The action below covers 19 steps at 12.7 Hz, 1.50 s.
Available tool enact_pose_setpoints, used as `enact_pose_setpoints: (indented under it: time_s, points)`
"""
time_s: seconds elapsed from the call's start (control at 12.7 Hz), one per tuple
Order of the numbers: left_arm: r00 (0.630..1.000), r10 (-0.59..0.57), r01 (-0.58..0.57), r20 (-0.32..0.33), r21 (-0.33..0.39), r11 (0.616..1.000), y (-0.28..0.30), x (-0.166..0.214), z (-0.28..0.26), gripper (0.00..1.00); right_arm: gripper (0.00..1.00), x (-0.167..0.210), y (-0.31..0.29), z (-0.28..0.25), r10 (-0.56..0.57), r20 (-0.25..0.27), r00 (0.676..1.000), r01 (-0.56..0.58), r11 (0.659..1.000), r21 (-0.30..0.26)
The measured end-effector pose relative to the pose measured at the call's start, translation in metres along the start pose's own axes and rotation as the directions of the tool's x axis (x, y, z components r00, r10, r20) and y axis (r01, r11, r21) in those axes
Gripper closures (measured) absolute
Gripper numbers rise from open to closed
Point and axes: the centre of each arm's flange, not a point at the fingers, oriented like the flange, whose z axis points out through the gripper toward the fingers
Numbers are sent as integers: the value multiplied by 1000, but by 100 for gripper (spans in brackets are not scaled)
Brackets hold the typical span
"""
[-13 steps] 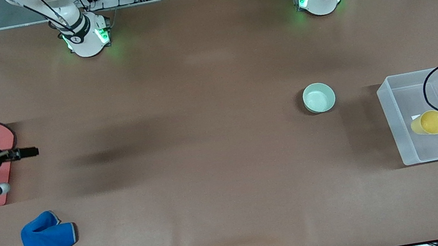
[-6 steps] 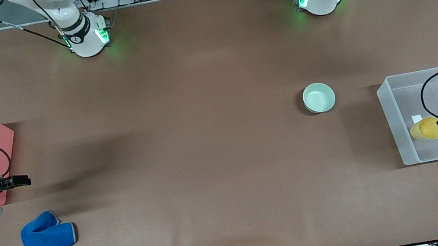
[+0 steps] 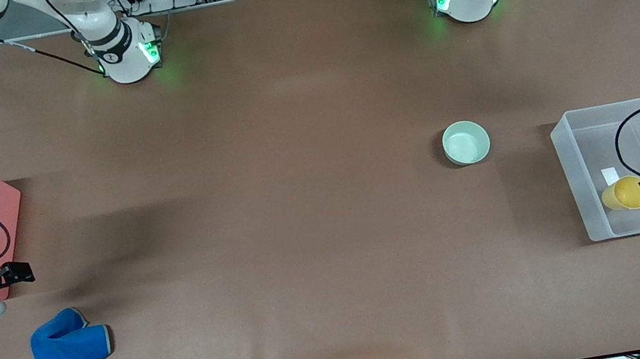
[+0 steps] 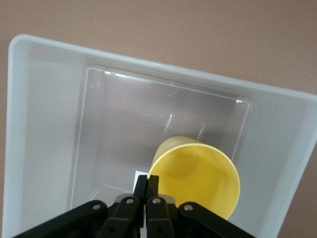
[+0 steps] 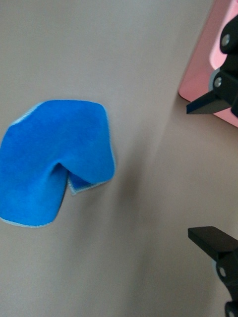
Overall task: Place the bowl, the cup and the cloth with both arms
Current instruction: 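Lower the cup into the bin while the right gripper reaches the cloth, then grasp the blue cloth with the right gripper while the left gripper reaches the bowl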
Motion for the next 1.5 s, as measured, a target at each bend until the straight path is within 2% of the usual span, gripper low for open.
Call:
enact_pose_setpoints:
  time_s: [0.39, 0.79, 1.03, 1.11, 1.42, 1.5]
  points:
    - [1000, -8, 7, -17, -26, 1000, 6, 3, 5, 97, 0, 19, 7, 19, -186, -90, 978, 175, 978, -109]
    - [999, -14, 12, -49, -42, 999, 12, 7, 16, 97, 0, 32, -2, 21, -270, -119, 955, 253, 957, -141]
    - [998, -27, 24, -56, -58, 998, 12, 8, 17, 97, 0, 40, -11, 27, -299, -126, 946, 282, 950, -137]
    - [998, -27, 24, -57, -59, 998, 12, 8, 17, 93, 0, 41, -11, 30, -313, -131, 941, 296, 946, -135]
    - [998, -25, 21, -59, -61, 998, 15, 9, 19, 48, 0, 40, -11, 47, -380, -234, 895, 374, 925, -71]
    - [998, -25, 22, -64, -60, 998, 15, 10, 17, 44, 0, 38, -8, 55, -401, -252, 881, 397, 915, -66]
